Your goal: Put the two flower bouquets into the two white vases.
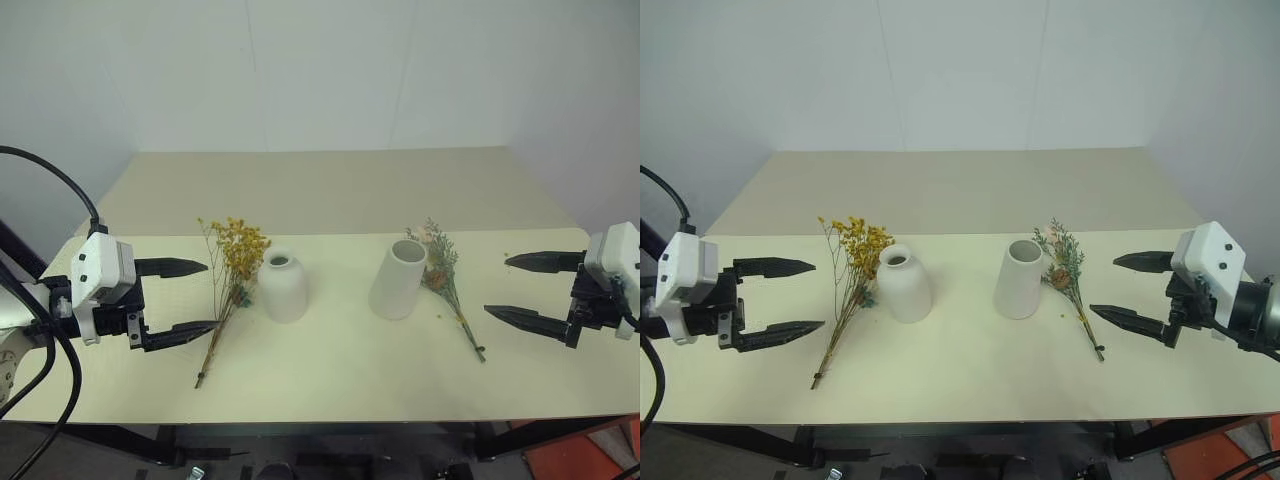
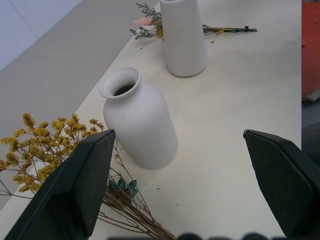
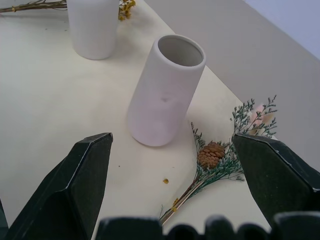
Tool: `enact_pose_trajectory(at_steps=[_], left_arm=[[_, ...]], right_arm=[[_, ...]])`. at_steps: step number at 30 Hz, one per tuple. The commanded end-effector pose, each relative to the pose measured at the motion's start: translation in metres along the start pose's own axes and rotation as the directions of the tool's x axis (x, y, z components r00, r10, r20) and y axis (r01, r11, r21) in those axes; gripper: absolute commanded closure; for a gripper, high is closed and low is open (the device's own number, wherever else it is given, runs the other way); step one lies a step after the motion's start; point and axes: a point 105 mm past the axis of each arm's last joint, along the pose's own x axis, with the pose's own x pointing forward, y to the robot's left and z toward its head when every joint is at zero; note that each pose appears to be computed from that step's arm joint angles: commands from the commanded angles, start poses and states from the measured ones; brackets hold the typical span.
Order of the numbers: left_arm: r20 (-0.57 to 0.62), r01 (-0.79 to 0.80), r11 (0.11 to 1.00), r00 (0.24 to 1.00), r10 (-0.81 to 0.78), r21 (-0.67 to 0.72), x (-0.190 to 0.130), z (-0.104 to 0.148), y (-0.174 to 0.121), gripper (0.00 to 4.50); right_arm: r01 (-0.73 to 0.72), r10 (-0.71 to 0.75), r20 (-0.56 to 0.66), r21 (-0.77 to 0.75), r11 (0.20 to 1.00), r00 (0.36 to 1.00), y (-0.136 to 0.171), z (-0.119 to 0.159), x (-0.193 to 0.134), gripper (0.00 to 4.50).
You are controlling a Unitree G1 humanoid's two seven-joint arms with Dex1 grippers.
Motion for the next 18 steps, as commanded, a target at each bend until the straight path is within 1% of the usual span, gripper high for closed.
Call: enact_pose_trajectory(at_steps=[1,5,8,11,13,15,18], left_arm=[[0.025,-0.006,0.999,1.0,0.005,0.034,0.0,0.008,0.002,0.02],[0.028,-0.001,0.999,1.0,0.0,0.035,0.002,0.008,0.002,0.02],[0.036,0.001,0.999,0.999,-0.003,0.04,0.004,0.01,0.002,0.02],[0.043,0.022,0.999,0.999,-0.024,0.029,0.007,0.014,0.004,0.02],[0.021,0.041,0.999,0.999,-0.042,0.023,0.01,0.016,0.008,0.02],[-0.001,0.062,0.998,0.998,-0.062,0.01,0.015,0.019,0.013,0.02],[0.007,0.053,0.998,0.999,-0.053,0.026,0.027,0.029,0.023,0.02]], right_arm=[[0.021,-0.02,0.022,-0.048,0.999,1.0,-0.003,0.008,-0.002,0.0],[0.024,-0.023,0.019,-0.049,0.999,1.0,-0.004,0.007,-0.003,0.0],[0.023,-0.023,-0.01,-0.037,0.999,1.0,-0.004,0.005,-0.003,0.0],[0.026,-0.026,-0.024,0.003,1.0,0.999,-0.005,0.003,-0.003,0.0],[0.057,-0.055,-0.063,0.03,0.998,0.996,-0.009,-0.002,0.0,0.0],[0.053,-0.048,-0.115,0.042,0.998,0.992,-0.008,-0.009,0.004,0.0],[0.08,-0.066,-0.179,0.069,0.994,0.982,-0.011,-0.017,0.01,0.0]])
